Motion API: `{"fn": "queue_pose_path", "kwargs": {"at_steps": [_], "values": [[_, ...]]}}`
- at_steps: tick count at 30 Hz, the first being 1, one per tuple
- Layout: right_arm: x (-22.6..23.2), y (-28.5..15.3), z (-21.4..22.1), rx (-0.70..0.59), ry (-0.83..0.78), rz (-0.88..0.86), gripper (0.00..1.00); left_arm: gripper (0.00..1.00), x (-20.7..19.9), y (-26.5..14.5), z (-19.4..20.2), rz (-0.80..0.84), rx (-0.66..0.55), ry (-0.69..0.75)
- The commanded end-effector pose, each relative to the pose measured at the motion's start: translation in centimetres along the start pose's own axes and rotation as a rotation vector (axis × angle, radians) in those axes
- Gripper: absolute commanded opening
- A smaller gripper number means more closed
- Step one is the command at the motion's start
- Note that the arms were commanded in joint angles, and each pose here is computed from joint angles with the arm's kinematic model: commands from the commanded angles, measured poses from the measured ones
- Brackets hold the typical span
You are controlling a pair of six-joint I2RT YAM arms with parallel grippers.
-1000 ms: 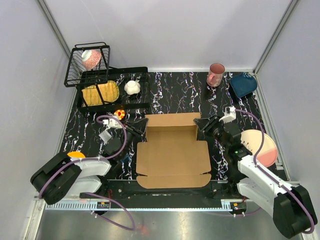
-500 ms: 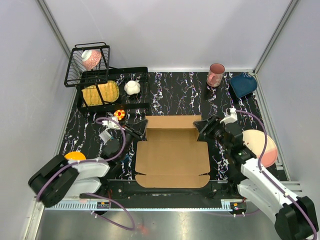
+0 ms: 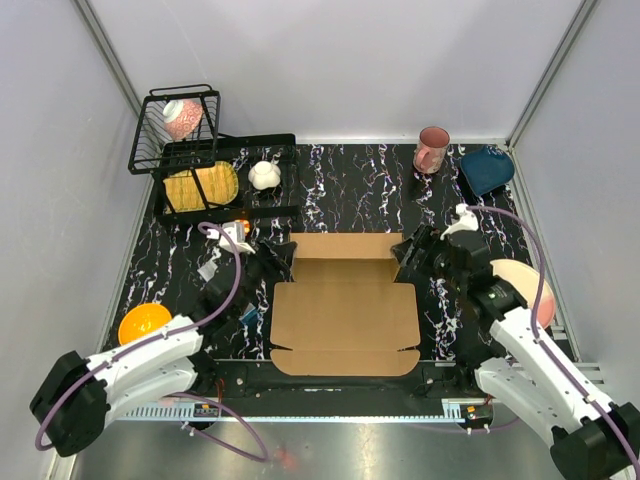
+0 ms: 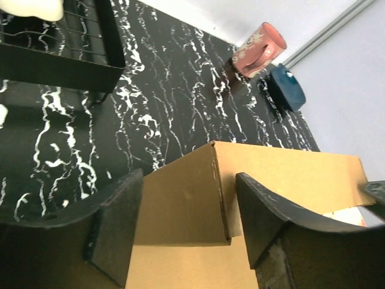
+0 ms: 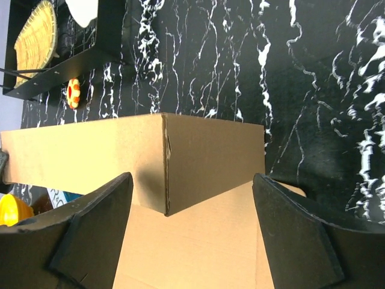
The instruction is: Fold the paper box
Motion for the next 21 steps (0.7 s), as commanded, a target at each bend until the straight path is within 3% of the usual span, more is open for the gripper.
{"fn": "queue_pose_path", "kwargs": {"at_steps": [1, 7, 12, 13, 18, 19, 20, 21], "values": [[2.0, -2.8, -2.8, -0.084, -0.147, 0.014, 0.87, 0.69, 2.0, -0.9, 0.0, -0.160, 0.062, 0.102], [8.1, -6.8, -6.4, -0.081, -0.355, -0.121, 0.80, 0.77, 2.1, -2.1, -5.2, -0.255, -0.036, 0.098], [11.4, -5.8, -5.9, -0.124, -0.719, 0.116, 0.79, 0.76, 2.1, -3.1, -6.8, -0.323, 0.032, 0.109], [11.4, -5.7, -6.2, -0.202, -0.785, 0.214, 0.80, 0.76, 2.2, -3.3, -6.8, -0.334, 0.041, 0.105], [12.3, -3.1, 1.9, -0.213, -1.406, 0.285, 0.85, 0.76, 3.6, -6.0, -5.8, -0.367, 0.059, 0.032], [13.2, -2.9, 2.8, -0.288, -1.413, 0.262, 0.87, 0.76, 3.8, -6.5, -5.8, -0.371, 0.051, 0.014], [13.0, -2.8, 4.3, -0.283, -1.519, 0.258, 0.88, 0.76, 4.3, -7.4, -5.7, -0.372, 0.039, 0.005], [13.5, -2.9, 4.5, -0.287, -1.507, 0.254, 0.89, 0.76, 4.6, -7.9, -5.7, -0.377, 0.031, 0.000]]}}
Point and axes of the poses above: each gripper's point midway between its finger pads, its own y axis out along the fingers, its own x axis along the line the jaws close on, z = x × y, the point moved 7 cm from there along -y, back along the fingers, and after that the axes turned 15 degrees about y, right-handed, at the moved point
